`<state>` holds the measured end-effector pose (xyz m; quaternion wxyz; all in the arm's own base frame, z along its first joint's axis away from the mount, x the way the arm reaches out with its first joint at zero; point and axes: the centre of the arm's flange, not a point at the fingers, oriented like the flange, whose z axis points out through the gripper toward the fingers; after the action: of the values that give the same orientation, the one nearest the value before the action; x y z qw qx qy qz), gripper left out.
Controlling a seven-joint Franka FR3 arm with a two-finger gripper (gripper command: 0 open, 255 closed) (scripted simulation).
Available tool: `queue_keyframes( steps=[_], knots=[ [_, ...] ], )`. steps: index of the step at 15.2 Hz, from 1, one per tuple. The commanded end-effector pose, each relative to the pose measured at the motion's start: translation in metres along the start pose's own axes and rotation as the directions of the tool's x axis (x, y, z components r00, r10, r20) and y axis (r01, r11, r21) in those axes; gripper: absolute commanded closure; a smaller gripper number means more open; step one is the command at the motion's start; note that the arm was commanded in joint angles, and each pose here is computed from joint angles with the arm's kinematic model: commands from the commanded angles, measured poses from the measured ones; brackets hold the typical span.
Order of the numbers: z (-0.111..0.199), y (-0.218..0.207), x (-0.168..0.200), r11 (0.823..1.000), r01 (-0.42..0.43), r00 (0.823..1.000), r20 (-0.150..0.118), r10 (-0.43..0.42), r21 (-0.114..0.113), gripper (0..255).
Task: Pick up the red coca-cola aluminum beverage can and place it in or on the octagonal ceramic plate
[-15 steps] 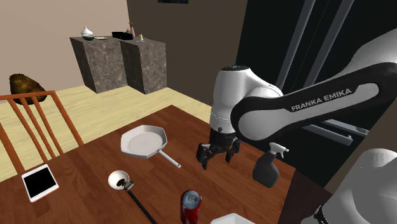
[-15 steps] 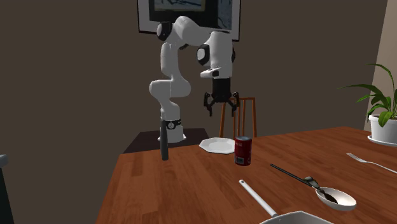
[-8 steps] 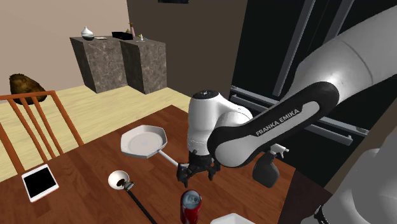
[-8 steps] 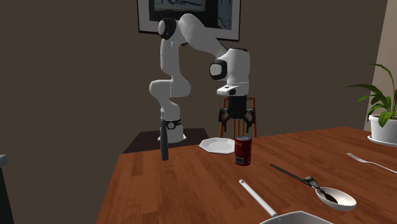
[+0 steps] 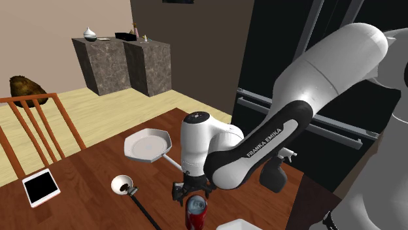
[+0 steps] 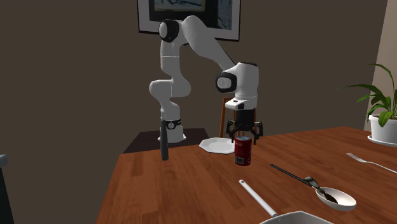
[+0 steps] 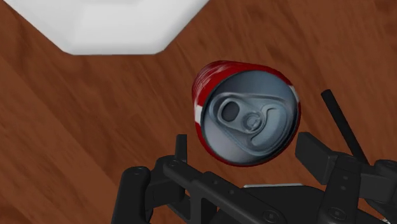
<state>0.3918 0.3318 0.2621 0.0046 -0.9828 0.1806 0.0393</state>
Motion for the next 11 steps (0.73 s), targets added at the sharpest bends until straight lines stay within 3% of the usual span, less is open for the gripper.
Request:
queue_keyframes(
  steps=[1,10,11],
  knots=[
    [0.0107,0.0003,0.0000,1.000,0.000,1.000,0.000,0.000,0.000,0],
    [0.0190,0.0003,0.0000,1.000,0.000,1.000,0.000,0.000,0.000,0],
    [0.0190,0.0003,0.0000,1.000,0.000,1.000,0.000,0.000,0.000,255]
  ],
)
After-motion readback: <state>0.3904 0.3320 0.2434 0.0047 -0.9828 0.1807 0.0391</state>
